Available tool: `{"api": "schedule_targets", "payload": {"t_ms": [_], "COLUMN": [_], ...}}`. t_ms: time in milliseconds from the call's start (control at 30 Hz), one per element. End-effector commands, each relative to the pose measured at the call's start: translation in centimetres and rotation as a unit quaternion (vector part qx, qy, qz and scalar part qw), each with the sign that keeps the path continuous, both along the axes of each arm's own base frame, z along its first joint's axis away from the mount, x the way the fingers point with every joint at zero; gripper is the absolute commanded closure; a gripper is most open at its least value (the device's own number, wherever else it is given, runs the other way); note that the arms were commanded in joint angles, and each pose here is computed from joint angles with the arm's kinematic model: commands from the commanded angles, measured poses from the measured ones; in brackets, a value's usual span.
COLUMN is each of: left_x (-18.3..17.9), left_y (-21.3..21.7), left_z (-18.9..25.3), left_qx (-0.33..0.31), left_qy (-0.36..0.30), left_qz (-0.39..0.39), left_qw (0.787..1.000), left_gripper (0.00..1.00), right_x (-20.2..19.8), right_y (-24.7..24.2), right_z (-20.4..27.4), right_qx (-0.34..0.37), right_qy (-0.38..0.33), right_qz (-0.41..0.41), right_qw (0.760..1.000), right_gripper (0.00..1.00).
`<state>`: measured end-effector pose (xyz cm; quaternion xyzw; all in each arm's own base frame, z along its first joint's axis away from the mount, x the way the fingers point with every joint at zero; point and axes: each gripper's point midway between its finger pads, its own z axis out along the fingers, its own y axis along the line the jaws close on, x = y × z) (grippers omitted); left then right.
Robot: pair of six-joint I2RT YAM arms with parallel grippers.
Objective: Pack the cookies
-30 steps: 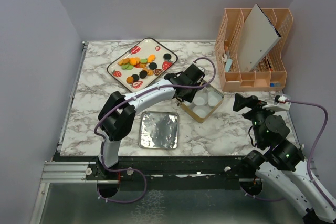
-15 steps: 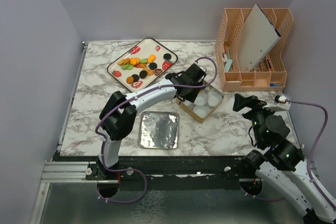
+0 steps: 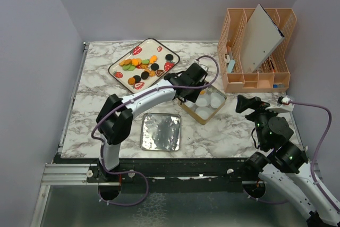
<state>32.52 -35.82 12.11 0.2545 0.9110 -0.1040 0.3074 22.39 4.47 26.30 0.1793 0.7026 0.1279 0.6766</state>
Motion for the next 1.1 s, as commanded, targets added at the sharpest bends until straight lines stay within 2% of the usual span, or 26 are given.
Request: {"api": "schedule_targets", "payload": {"t_ms": [0,200,433,767,1067], "left_x": [-0.4,0.2,1.9,3.1,3.1], "left_y": [0.8,4.3,11.3,21.5,28.1], "left_z": [5.3,6.8,7.0,5.4,2.9], "left_qx": [-0.048,-0.048,-0.049,-0.041,-0.04], "left_qy": [-0.034,-0.037,-0.028,0.005,0.041], "left_qz": [0.006,0.037,0.106,0.203,0.276], "left_qw": [0.998,0.997,0.993,0.978,0.959], "left_gripper": [0.54,0.56,0.56,0.56,0.56], "right_x": [0.0,0.0,0.0,0.0,0.1], "right_y": [-0.5,-0.4,-0.4,-0.3,-0.1], "right_z": [0.1,0.1,0.1,0.1,0.1], "right_qx": [0.001,0.0,0.001,0.0,-0.002], "right_qy": [0.0,0.0,-0.002,-0.001,-0.001], "right_qz": [-0.013,-0.01,-0.009,-0.007,-0.004], "right_qw": [1.0,1.0,1.0,1.0,1.0], "right_gripper": [0.0,0.0,0.0,0.0,0.0]}}
